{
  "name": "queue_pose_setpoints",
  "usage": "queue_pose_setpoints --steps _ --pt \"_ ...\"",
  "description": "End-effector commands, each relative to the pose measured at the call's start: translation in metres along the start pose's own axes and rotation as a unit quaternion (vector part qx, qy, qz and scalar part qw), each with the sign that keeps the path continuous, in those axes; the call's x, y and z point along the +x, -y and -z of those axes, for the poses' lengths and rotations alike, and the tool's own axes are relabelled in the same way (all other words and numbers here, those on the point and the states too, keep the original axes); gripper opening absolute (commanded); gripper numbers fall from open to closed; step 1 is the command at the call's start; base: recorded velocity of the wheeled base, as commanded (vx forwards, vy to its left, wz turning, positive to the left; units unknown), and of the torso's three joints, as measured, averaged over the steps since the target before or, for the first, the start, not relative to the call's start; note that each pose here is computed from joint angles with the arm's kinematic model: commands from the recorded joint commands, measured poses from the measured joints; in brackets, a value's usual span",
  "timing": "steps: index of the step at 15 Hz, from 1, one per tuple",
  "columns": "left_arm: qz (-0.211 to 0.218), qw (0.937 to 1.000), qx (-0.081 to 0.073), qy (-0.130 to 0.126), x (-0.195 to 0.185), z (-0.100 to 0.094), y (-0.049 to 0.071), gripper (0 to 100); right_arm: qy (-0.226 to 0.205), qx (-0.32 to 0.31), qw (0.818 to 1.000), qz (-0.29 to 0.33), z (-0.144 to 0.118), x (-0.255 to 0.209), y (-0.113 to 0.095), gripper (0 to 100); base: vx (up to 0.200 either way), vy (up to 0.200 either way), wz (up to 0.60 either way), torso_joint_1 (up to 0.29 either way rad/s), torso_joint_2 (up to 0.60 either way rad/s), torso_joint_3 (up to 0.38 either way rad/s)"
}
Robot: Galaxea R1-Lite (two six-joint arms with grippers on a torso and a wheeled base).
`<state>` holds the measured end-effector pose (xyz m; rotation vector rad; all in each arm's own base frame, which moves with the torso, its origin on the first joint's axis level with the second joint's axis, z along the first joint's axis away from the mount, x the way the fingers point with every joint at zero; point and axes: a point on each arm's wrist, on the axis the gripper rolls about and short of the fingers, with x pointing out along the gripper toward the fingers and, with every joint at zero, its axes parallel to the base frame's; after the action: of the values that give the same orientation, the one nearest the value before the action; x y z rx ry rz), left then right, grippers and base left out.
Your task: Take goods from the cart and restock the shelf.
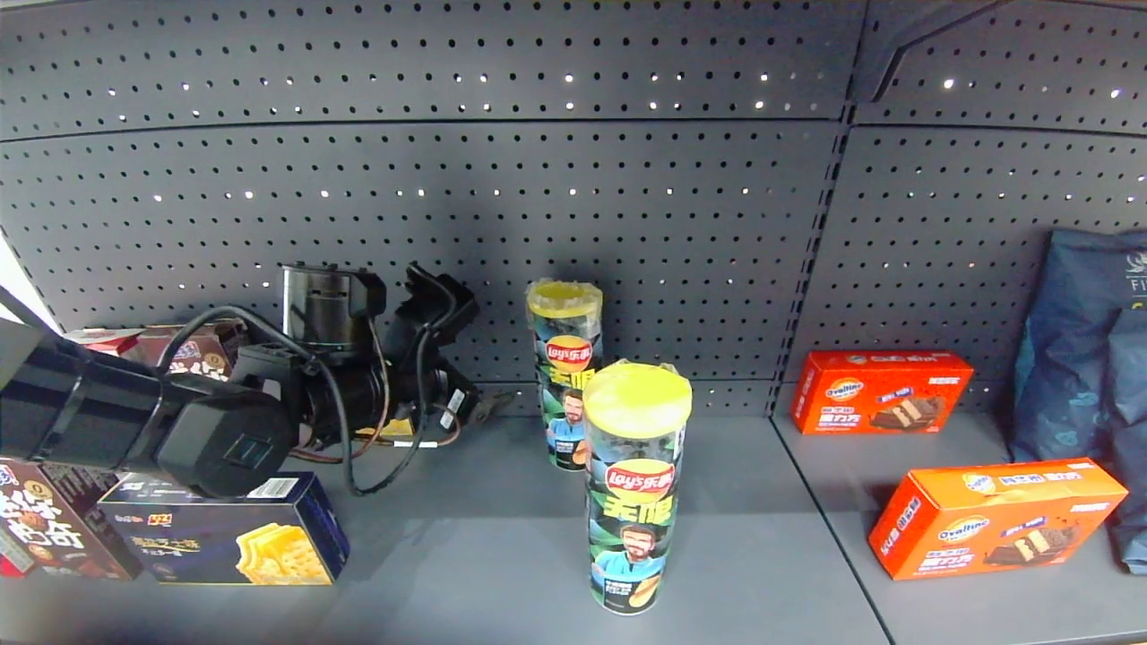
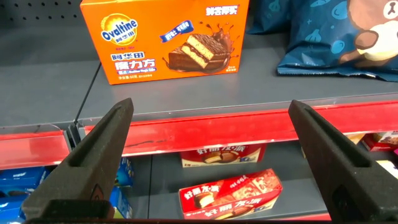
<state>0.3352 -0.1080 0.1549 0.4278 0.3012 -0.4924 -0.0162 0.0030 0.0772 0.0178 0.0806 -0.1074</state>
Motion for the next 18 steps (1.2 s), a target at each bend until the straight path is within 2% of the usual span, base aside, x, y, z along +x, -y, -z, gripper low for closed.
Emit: queue_pose_setpoints --steps 1,3,5,8,18 --pt "0.001 0.9999 -0.001 -0.015 0.008 0.005 0.007 100 -0.001 0.0 1.0 0.0 0.0 0.0 0.0 100 0.0 0.0 0.0 0.0 0.0 0.0" --pt "-0.005 0.9996 -0.018 -0.022 0.014 0.006 0.012 100 -0.001 0.0 1.0 -0.001 0.0 0.0 0.0 100 0.0 0.0 0.0 0.0 0.0 0.0" --pt "-0.003 0.9993 -0.023 -0.028 0.02 0.008 0.016 100 -0.001 0.0 1.0 0.0 0.0 0.0 0.0 100 0.0 0.0 0.0 0.0 0.0 0.0" --pt "-0.002 0.9993 -0.022 -0.031 0.024 0.008 0.019 100 -0.001 0.0 1.0 0.0 0.0 0.0 0.0 100 0.0 0.0 0.0 0.0 0.0 0.0" --pt "0.021 0.9987 -0.033 -0.034 0.037 0.007 0.039 100 -0.001 0.0 1.0 0.0 0.0 0.0 0.0 100 0.0 0.0 0.0 0.0 0.0 0.0"
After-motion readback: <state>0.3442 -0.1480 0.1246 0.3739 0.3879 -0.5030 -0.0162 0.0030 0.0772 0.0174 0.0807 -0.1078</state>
